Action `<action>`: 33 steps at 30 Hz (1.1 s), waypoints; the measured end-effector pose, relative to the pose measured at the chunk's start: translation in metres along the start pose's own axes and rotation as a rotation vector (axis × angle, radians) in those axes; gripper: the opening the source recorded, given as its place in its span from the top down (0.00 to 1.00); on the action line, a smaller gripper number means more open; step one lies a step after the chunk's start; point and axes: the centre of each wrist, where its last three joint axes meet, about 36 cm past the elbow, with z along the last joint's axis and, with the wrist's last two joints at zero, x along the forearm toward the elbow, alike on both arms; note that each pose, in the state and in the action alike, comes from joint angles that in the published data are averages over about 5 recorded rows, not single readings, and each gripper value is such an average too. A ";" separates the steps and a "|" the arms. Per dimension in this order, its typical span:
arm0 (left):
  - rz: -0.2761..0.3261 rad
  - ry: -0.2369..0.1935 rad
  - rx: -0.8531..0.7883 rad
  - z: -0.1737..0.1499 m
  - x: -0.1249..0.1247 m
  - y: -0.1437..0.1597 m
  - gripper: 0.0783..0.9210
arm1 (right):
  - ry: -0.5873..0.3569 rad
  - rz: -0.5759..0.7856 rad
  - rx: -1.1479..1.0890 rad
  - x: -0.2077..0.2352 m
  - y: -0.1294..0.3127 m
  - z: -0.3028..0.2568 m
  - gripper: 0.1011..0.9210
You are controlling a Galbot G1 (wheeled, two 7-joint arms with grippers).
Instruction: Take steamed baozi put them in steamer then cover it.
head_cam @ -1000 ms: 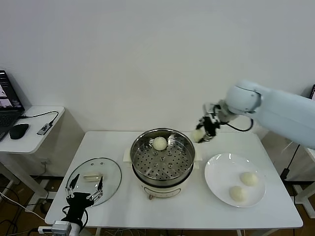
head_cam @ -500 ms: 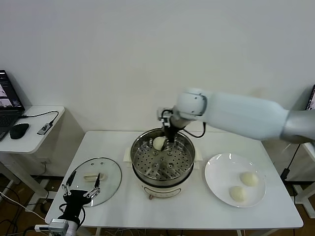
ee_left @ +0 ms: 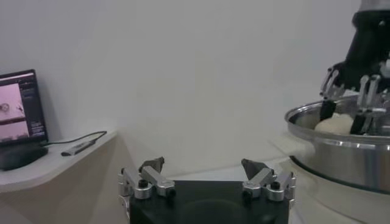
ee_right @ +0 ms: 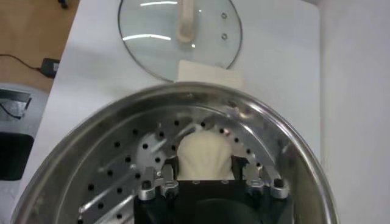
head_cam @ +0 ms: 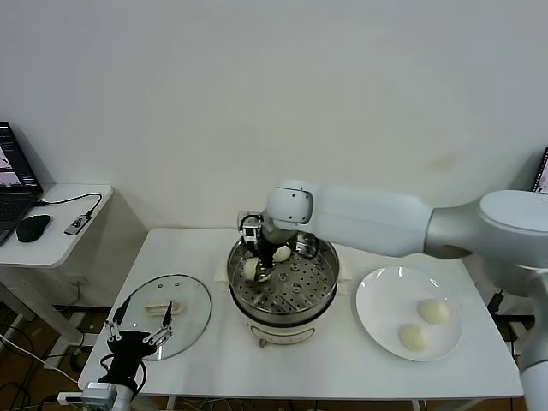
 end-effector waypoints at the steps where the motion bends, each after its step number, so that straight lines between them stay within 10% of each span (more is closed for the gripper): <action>1: 0.000 -0.001 0.000 0.000 0.000 0.000 0.12 | -0.001 0.001 0.001 0.000 0.000 0.000 0.39; 10: 0.003 -0.012 -0.002 -0.004 0.000 0.000 0.12 | 0.002 -0.016 0.045 0.028 -0.008 0.014 0.13; 33: 0.036 -0.028 -0.013 -0.014 0.004 -0.005 0.12 | 0.118 -0.048 0.073 0.166 0.063 0.224 0.12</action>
